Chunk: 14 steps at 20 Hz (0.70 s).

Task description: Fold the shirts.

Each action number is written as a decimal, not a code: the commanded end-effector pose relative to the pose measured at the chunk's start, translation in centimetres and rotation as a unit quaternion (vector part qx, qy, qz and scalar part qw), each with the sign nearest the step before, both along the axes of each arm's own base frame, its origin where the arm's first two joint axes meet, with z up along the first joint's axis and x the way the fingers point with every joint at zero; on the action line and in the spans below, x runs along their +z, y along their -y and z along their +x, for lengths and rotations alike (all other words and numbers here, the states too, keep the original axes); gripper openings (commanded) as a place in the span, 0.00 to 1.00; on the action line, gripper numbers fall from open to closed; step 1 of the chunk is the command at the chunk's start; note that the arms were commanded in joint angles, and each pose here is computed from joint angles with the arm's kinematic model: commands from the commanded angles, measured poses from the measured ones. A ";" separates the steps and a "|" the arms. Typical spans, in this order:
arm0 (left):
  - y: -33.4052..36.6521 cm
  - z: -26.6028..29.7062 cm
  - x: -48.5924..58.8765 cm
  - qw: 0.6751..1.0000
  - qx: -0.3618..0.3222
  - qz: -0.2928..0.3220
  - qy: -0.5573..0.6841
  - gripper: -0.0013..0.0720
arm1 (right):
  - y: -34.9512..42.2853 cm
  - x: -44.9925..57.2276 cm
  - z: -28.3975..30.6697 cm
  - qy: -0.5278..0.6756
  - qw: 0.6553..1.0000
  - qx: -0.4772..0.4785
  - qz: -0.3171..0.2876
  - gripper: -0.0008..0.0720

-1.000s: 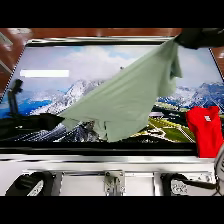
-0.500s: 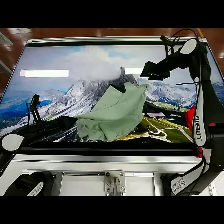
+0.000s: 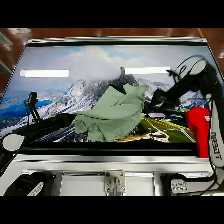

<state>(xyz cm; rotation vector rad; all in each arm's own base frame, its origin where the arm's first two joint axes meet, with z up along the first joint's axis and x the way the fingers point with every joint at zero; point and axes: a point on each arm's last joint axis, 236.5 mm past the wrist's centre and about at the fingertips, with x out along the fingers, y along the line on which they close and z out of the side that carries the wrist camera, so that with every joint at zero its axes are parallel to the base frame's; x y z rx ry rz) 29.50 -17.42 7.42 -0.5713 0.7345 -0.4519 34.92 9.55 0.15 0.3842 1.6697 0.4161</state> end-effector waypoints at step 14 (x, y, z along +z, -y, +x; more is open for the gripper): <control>0.3 -0.6 -0.5 1.000 -0.014 0.006 -0.009 0.07 | -15.7 -10.0 -8.6 -0.049 0.991 -0.124 0.007 0.93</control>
